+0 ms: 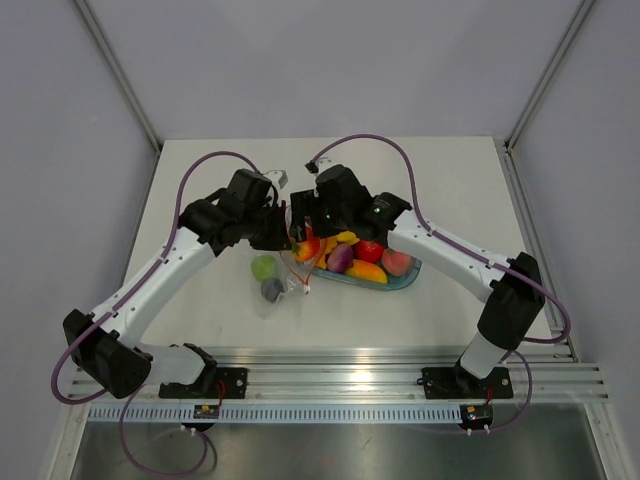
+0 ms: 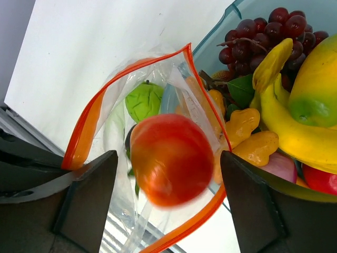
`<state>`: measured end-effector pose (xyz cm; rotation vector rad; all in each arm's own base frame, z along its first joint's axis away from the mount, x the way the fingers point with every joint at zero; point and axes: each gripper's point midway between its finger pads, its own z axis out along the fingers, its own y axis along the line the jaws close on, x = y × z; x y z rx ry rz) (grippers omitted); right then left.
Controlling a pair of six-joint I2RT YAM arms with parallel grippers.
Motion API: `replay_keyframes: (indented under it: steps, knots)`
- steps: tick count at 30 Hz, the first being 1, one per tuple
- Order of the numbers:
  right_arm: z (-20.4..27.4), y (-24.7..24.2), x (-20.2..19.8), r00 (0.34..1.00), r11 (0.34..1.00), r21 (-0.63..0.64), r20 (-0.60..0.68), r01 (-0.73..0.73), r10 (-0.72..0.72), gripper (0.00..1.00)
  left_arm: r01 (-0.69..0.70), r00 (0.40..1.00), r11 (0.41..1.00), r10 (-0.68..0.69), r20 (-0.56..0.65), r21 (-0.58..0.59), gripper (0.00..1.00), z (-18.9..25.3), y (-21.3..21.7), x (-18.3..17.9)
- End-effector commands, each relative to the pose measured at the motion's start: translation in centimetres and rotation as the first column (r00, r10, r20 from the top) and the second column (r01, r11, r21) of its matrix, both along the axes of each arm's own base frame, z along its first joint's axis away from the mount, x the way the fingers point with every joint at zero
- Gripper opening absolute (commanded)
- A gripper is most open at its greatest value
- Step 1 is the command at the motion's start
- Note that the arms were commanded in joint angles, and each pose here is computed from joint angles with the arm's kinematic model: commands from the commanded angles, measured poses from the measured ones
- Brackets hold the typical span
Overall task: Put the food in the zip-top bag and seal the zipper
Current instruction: Place the fake fruit in the zipper food storage bag.
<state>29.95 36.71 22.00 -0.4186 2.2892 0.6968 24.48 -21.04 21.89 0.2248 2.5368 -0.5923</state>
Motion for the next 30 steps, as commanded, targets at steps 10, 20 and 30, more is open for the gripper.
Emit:
replay_keyframes:
  steps: [10,20,30]
  knots:
    - [3.8,-3.2,0.8,0.982,0.993,-0.004,0.144,0.122,-0.120,0.82,0.022,0.996,0.998,-0.017,0.082,-0.057,0.00,2.9,-0.7,0.5]
    - [-1.5,-2.3,-0.4,0.995,0.994,-0.031,0.006,0.100,-0.100,0.57,0.009,0.995,0.999,-0.004,0.096,-0.047,0.00,3.3,-0.2,0.4]
    - [0.0,0.5,-0.5,0.997,0.990,0.118,-0.030,0.076,-0.073,0.00,-0.102,0.988,0.993,0.095,0.123,0.052,0.48,3.6,2.7,0.5]
